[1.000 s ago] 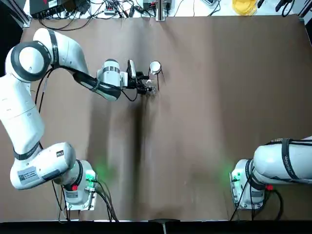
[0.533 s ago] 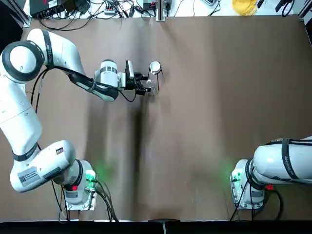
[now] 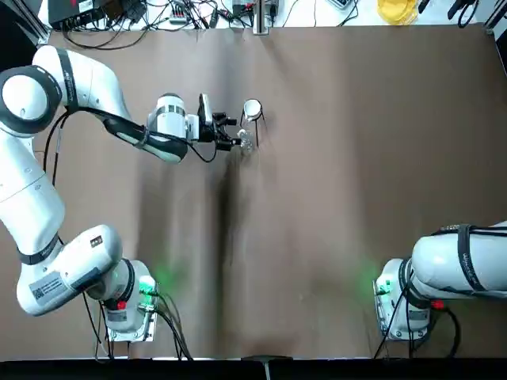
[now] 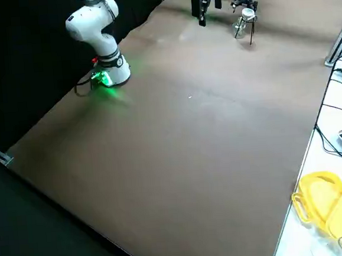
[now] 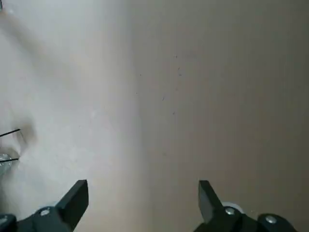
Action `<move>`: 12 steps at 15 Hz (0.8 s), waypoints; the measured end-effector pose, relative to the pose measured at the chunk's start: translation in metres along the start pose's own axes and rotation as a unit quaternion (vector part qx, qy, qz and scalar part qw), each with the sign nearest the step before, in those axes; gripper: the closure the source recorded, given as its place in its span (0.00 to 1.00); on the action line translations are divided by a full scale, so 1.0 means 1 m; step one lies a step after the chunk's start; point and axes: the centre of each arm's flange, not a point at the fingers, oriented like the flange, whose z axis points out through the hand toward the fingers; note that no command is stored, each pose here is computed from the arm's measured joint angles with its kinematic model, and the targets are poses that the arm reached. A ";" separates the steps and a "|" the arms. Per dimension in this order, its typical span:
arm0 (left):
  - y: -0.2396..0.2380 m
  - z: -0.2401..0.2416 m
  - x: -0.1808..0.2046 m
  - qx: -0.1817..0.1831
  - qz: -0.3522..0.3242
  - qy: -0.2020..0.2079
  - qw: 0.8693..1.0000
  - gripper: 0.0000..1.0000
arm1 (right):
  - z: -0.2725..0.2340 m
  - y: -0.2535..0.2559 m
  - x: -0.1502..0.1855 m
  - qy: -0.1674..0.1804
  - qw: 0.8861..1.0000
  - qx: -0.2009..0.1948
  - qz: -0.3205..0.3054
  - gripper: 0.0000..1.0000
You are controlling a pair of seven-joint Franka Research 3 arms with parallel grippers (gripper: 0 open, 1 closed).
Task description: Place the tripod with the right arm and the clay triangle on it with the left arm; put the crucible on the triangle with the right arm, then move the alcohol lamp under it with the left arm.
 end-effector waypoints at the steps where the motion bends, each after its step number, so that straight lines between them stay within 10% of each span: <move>1: -0.004 0.000 0.005 0.001 0.009 0.003 1.000 0.01 | 0.000 0.000 0.000 0.000 1.000 0.000 0.000 0.00; 12: -0.040 -0.018 0.028 -0.039 0.103 -0.007 0.994 0.01 | 0.001 -0.003 0.000 0.000 1.000 0.001 -0.003 0.00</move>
